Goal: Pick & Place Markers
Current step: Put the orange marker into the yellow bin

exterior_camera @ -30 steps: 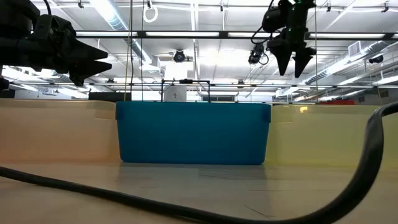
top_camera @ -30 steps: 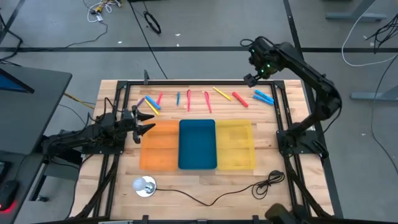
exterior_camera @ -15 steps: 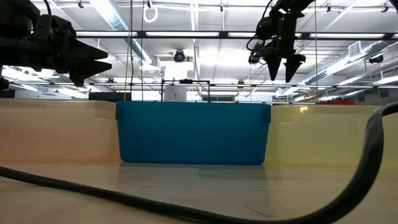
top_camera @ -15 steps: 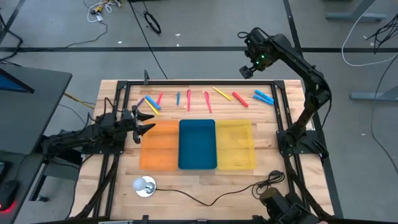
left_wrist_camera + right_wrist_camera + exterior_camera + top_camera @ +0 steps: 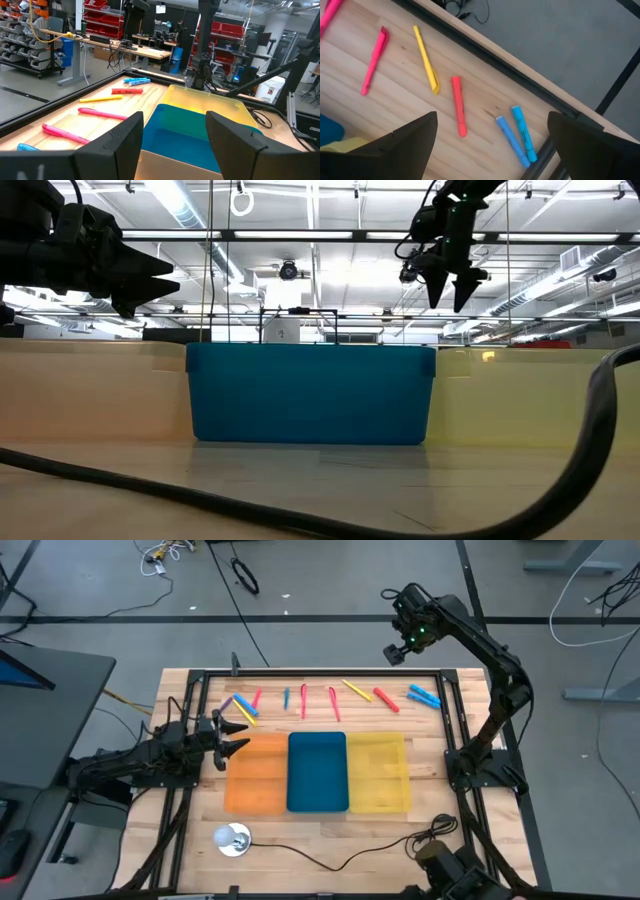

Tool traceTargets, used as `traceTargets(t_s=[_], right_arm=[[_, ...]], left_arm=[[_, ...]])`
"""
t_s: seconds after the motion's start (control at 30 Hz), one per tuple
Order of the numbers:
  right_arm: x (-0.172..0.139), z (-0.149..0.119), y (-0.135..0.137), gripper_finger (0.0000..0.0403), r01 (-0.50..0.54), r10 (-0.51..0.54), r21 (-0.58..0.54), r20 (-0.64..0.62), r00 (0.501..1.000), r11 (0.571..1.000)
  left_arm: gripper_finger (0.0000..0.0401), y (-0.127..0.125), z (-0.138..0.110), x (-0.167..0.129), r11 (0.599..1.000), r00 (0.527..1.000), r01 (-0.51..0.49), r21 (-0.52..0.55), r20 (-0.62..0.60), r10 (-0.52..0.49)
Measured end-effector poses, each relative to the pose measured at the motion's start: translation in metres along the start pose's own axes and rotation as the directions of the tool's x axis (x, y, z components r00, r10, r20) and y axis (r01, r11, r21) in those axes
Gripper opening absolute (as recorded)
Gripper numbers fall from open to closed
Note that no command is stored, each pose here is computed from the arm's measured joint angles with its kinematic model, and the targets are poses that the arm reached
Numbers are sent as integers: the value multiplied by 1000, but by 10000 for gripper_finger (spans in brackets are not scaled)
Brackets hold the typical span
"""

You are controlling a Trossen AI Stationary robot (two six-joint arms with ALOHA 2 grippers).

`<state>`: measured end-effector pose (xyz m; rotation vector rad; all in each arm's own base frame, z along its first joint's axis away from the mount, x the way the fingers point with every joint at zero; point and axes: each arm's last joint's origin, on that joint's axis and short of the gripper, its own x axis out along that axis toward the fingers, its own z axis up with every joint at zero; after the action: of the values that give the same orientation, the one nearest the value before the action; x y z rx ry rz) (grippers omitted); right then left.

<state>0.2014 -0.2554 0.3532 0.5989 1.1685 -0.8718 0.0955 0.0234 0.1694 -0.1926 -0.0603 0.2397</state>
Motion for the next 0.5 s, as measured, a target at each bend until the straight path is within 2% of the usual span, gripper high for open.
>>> traceTargets(t_s=[0.17, 0.5], right_arm=[[10, -1, 4, 370, -2, 2, -8, 0, 1000, 1000], [42, -11, 15, 308, -6, 4, -27, -68, 998, 1000]], left_arm=[[222, 0, 0, 0, 1000, 1000, 0, 0, 0, 0], [222, 0, 0, 0, 1000, 1000, 0, 0, 1, 0]])
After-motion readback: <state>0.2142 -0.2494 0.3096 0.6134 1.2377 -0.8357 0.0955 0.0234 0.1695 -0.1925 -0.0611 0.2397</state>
